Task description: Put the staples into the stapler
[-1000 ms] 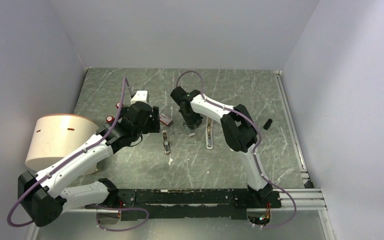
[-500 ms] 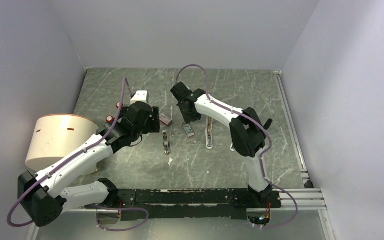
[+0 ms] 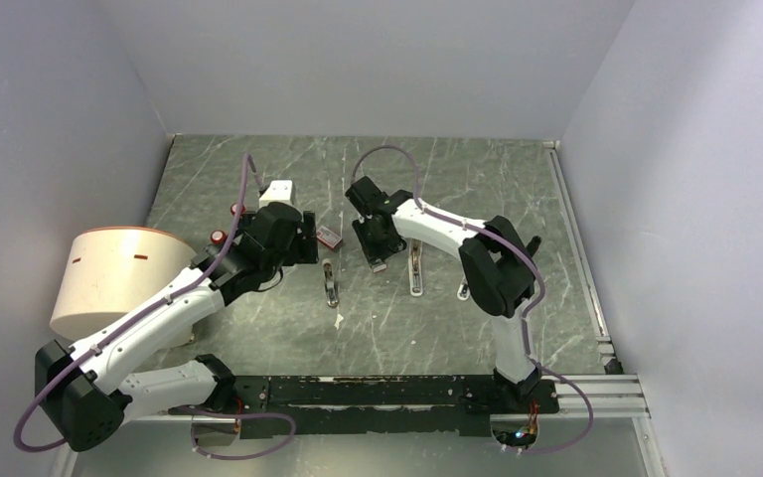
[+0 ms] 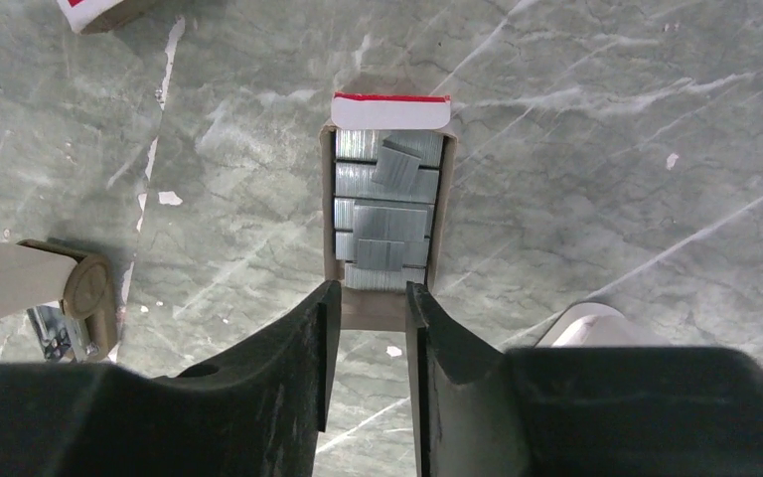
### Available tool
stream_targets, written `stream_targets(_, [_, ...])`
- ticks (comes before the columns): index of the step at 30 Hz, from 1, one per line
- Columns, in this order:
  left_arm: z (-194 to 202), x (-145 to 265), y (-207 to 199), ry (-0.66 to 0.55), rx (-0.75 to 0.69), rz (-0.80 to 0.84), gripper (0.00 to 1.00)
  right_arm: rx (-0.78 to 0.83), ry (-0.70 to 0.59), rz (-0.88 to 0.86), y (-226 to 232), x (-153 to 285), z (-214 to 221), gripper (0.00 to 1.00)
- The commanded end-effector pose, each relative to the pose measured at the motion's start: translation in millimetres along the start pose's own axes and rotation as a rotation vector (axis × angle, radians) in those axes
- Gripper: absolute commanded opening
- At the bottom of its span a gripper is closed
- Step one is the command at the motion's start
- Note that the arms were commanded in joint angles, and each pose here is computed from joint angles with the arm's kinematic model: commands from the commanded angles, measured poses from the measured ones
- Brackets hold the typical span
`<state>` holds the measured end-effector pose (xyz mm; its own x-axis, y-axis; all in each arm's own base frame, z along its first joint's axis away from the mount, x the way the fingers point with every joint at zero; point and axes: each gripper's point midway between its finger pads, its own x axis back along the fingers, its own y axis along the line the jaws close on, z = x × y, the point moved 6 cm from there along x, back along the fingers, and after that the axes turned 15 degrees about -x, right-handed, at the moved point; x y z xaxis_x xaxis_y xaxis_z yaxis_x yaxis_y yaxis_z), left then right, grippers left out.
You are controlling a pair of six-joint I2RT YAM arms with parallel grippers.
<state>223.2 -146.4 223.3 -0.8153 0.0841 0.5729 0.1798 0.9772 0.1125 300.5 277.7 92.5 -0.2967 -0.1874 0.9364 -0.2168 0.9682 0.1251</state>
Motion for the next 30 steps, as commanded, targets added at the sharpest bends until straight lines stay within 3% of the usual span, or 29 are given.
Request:
stream_targets(1, [-4, -3, 1, -0.014, 0.007, -0.014, 0.92, 0.015, -0.009, -0.02, 6, -6, -2, 0.33])
stream_targets(20, [-2, -6, 1, -0.002, -0.002, -0.024, 0.92, 0.021, -0.018, 0.042, 4, -21, -5, 0.35])
stream_targets(30, [-2, -6, 0, -0.003, 0.002, -0.023, 0.92, 0.022, -0.047, 0.031, 5, -12, -9, 0.27])
